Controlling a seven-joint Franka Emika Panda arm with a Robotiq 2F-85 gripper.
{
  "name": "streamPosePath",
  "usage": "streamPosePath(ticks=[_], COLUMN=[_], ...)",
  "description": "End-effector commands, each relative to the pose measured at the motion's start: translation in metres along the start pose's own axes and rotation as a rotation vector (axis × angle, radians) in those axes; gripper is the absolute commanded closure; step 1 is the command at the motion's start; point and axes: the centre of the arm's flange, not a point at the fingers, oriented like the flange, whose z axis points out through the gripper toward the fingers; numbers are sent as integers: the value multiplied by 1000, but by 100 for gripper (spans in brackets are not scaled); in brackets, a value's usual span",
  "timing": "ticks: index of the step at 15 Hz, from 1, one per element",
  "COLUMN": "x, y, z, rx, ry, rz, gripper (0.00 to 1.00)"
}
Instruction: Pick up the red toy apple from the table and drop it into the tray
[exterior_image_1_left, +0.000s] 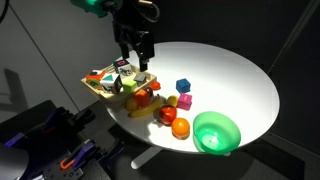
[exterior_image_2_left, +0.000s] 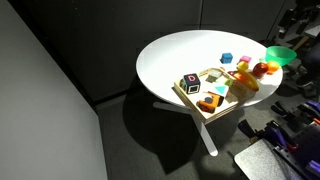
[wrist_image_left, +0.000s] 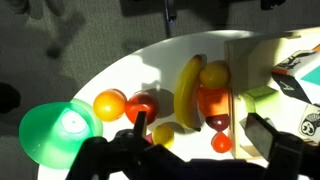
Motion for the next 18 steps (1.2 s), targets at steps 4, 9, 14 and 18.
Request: streamPosePath(ticks=[4,9,14,18], x=[53,78,95,88], y=[10,20,30,26], z=[21,45,74,84], rx=[27,-8,-34,-35], ry=[63,80,66,49], rz=[32,32,42,51], gripper=[0,0,0,0])
